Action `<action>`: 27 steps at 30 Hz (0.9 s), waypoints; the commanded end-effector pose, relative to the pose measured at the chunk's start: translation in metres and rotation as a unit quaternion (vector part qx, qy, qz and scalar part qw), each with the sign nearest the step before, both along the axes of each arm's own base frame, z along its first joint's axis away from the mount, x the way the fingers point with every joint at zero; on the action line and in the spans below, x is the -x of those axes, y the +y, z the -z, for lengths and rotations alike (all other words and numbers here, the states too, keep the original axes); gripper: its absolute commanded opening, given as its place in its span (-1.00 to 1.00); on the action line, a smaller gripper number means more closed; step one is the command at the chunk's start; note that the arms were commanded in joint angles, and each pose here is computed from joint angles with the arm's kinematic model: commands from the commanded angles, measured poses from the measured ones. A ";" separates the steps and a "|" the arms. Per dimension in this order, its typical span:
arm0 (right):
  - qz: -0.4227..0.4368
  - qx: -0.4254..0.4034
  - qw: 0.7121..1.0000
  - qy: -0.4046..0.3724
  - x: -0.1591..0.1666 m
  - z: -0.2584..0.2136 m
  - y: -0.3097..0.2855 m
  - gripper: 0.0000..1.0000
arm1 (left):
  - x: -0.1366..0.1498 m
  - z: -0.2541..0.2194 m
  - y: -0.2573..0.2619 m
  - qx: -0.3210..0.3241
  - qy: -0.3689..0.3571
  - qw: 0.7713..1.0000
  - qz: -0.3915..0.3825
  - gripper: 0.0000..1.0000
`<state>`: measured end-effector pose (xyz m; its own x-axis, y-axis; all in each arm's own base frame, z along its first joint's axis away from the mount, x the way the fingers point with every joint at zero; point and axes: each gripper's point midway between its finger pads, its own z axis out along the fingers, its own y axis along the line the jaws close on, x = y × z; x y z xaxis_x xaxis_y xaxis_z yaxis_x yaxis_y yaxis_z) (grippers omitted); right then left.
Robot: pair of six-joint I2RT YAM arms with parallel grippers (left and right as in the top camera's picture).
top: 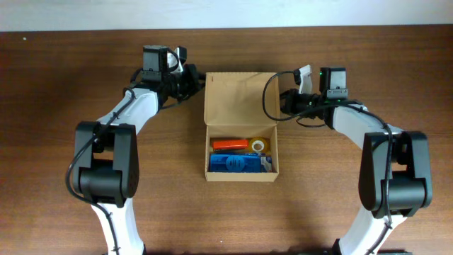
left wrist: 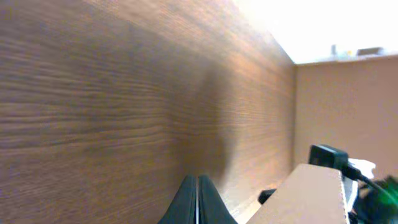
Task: Pack container
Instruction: 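Swing the box lid over with both grippers to close it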
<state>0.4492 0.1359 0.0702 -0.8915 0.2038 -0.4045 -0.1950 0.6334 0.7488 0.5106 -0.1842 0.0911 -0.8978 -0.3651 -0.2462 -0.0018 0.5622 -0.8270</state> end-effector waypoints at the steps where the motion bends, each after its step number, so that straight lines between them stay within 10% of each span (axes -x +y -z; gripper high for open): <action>1: -0.038 -0.045 0.998 -0.022 0.002 -0.013 0.012 -0.92 | 0.007 -0.009 -0.011 0.033 0.000 0.999 0.033 -0.96; 27: -0.111 0.052 0.988 -0.093 0.049 -0.119 0.004 -0.92 | 0.067 -0.130 -0.005 -0.044 -0.171 0.974 0.143 -0.96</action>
